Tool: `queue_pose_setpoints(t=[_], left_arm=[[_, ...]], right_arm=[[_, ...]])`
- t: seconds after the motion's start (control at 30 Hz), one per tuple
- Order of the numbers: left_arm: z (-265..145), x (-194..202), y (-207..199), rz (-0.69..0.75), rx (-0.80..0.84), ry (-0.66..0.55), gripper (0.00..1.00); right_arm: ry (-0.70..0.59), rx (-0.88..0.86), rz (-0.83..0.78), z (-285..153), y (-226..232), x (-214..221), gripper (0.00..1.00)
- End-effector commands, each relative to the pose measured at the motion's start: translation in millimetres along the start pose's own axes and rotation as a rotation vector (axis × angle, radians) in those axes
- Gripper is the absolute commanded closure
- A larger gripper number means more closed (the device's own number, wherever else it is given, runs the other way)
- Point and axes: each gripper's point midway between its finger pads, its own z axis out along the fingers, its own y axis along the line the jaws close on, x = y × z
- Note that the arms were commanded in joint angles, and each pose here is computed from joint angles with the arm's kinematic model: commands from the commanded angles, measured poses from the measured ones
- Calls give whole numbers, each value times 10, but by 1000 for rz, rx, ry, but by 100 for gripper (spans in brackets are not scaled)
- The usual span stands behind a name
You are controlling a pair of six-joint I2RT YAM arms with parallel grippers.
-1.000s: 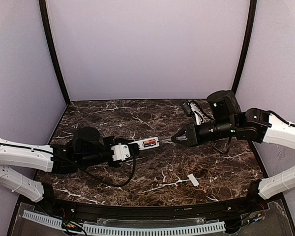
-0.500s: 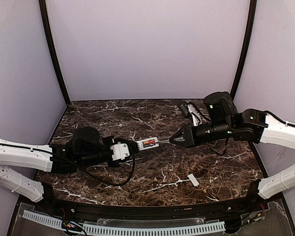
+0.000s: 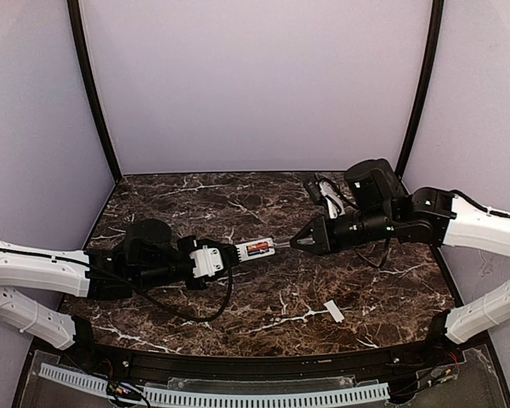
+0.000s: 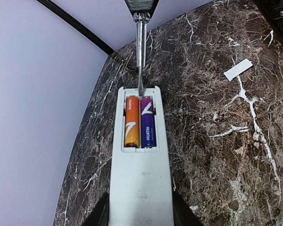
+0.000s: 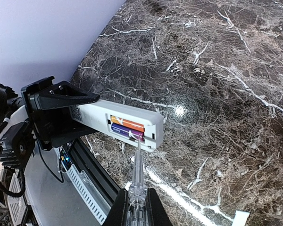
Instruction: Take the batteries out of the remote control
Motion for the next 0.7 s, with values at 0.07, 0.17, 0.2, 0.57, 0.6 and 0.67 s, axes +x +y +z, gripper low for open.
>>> queue_pose_setpoints(t=[0.07, 0.17, 0.2, 0.57, 0.6, 0.67], left_arm=[[-75, -182, 151, -24, -29, -53, 100], [-76, -183, 152, -23, -30, -53, 100], [-76, -180, 156, -23, -32, -52, 100], [-78, -187, 176, -26, -42, -53, 100], [-79, -187, 178, -26, -42, -53, 100], [-78, -185, 178, -26, -42, -52, 100]], right_arm=[[-27, -15, -18, 21, 102, -107, 100], [-23, -11, -19, 31, 94, -99, 100], [-24, -10, -19, 28, 94, -103, 100], [-7, 9, -10, 58, 54, -34, 100], [-7, 12, -10, 62, 53, -32, 100], [-6, 14, -10, 62, 57, -27, 100]])
